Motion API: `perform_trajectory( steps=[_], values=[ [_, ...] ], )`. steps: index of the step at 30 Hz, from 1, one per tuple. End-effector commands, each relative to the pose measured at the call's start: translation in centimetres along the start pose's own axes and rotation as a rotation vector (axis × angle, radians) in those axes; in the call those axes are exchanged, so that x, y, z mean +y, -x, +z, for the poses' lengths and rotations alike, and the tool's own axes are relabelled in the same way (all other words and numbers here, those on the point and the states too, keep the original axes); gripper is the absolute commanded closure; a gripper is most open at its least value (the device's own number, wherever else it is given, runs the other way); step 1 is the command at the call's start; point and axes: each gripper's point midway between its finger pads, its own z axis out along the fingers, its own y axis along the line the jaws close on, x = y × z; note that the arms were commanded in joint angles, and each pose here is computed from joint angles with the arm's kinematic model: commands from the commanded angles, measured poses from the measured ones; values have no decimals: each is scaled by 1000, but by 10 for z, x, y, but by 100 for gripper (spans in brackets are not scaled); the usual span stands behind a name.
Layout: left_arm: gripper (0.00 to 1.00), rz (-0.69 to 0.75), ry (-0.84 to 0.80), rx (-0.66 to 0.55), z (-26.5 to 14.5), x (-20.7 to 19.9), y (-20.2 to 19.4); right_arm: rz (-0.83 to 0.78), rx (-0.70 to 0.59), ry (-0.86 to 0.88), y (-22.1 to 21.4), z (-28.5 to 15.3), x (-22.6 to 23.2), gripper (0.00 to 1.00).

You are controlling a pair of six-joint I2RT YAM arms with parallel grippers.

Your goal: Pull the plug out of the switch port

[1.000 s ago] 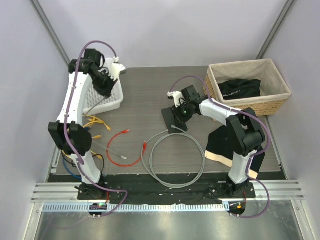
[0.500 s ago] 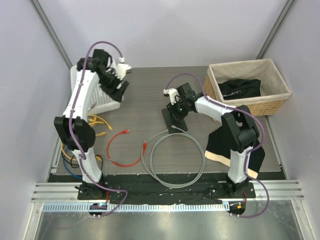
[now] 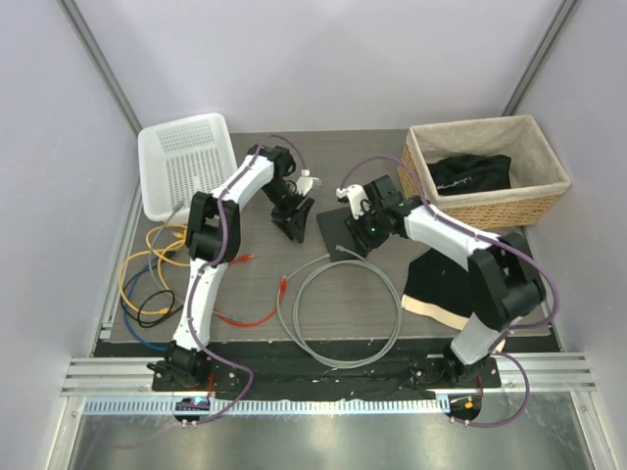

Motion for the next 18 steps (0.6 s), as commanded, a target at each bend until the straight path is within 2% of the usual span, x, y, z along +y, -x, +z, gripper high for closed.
perform_trajectory(
  steps=[1, 8, 12, 18],
  values=[
    [52, 21, 6, -23, -7, -8, 18, -10, -39, -77, -12, -29, -11, 62],
    [56, 51, 30, -11, 14, 15, 21, 18, 58, -55, -61, -27, -16, 64],
    [57, 136, 141, -159, 2, 35, 56, 13, 83, -42, -64, -19, -17, 64],
    [55, 102, 181, -232, 5, 49, 90, 23, 104, -9, -52, 1, -20, 64]
  ],
)
